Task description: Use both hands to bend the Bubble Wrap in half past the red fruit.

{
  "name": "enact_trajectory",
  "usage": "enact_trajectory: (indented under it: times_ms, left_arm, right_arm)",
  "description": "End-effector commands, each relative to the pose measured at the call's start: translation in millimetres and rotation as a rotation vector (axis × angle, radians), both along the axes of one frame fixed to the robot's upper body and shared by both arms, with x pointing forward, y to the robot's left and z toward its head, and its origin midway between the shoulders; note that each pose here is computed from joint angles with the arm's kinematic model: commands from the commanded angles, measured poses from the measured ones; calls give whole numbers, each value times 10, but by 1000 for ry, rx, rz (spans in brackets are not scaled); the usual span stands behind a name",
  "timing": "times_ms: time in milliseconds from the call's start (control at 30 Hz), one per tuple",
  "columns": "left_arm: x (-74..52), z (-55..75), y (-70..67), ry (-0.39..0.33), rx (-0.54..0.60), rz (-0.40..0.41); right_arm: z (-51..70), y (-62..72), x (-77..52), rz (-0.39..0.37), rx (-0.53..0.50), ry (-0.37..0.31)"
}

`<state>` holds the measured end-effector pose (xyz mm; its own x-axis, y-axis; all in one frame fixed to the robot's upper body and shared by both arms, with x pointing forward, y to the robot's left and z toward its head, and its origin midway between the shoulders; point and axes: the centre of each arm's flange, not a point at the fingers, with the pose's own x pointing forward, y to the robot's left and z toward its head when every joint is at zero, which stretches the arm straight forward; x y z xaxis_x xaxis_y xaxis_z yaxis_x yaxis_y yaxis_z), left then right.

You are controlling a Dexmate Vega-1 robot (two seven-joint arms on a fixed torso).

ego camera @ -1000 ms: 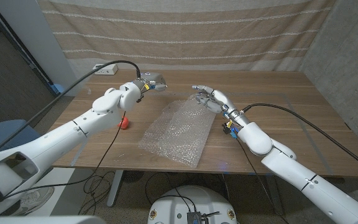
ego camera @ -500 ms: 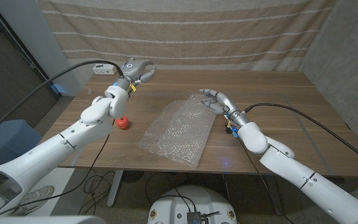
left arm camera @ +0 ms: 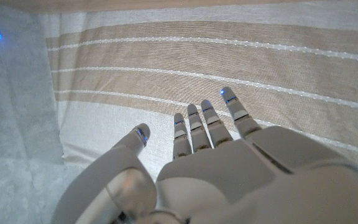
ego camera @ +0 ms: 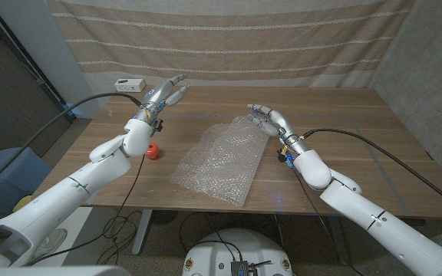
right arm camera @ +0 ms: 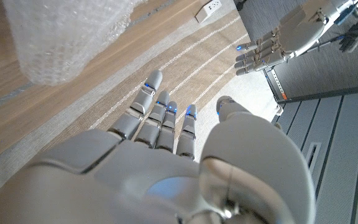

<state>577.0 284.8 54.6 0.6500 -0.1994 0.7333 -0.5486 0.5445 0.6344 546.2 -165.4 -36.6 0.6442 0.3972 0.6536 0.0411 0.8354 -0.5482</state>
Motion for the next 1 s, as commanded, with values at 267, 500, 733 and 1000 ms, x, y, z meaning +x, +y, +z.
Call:
enact_trajectory:
  times_ms: [267, 500, 733, 1000]
  left_arm:
    - [-98, -208, 10, 44, -301, -573]
    - [-97, -305, 62, 88, -335, -637]
    - [-84, -400, 173, 127, -401, -675]
    - [-15, -644, 296, 224, -520, -634]
  right_arm:
    - [218, -188, 12, 188, 258, -13]
    - [227, -349, 48, 210, 346, -6]
    - [293, -491, 36, 176, 377, -11]
    - [417, -388, -51, 248, 398, -55]
